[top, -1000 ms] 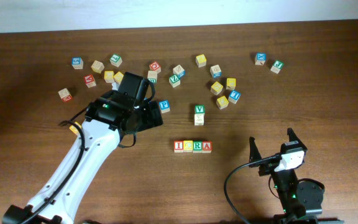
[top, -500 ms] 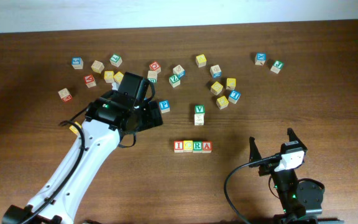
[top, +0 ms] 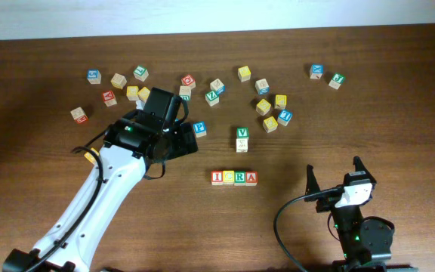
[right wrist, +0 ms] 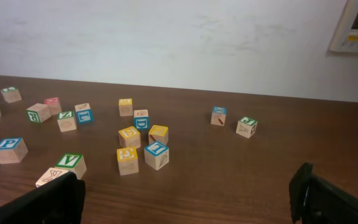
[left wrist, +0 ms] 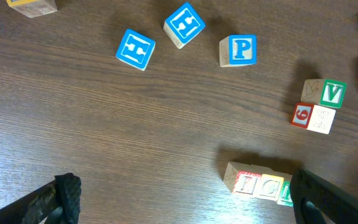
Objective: Spell out ICRA
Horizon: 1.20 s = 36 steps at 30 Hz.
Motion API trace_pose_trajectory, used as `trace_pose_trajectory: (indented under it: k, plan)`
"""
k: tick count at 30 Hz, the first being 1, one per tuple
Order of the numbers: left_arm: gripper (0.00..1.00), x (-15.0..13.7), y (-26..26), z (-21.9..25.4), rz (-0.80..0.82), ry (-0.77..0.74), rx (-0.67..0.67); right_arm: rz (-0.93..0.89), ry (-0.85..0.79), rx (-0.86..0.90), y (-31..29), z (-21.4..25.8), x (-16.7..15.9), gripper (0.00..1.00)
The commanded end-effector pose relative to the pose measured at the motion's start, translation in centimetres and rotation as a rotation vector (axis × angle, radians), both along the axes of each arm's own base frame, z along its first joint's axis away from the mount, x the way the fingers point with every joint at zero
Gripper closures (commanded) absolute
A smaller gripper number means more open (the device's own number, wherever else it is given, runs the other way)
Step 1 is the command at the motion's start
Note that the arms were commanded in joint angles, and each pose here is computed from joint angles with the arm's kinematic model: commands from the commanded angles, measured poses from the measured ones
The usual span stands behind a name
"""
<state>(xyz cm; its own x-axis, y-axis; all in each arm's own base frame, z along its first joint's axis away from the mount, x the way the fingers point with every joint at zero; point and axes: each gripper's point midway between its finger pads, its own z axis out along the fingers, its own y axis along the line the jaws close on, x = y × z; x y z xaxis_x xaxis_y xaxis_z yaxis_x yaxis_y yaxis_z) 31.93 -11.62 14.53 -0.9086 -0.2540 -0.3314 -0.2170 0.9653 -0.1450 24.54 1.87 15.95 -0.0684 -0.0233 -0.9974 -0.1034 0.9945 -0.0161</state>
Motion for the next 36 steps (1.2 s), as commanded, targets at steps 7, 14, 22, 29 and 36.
trace_pose_trajectory:
  k: [7,14,22,29,36]
  plan:
    - [0.01,0.3,0.31,0.79,0.002,-0.028,0.006,-0.016,0.009,0.026,-0.21,-0.35,0.0,0.02]
    - [0.01,0.3,0.31,0.79,0.002,-0.028,0.006,-0.016,0.009,0.025,-0.2,-0.35,0.0,0.02]
    - [0.01,0.3,0.31,0.79,0.002,-0.028,0.006,-0.019,0.005,0.025,-0.28,-0.25,0.01,0.02]
    - [0.01,0.3,0.31,0.79,0.002,-0.028,0.006,-0.019,0.005,0.025,-0.28,-0.25,0.01,0.02]
    - [0.01,0.26,0.34,0.77,0.002,-0.026,0.008,-0.019,0.005,0.025,-0.28,-0.25,0.01,0.02]
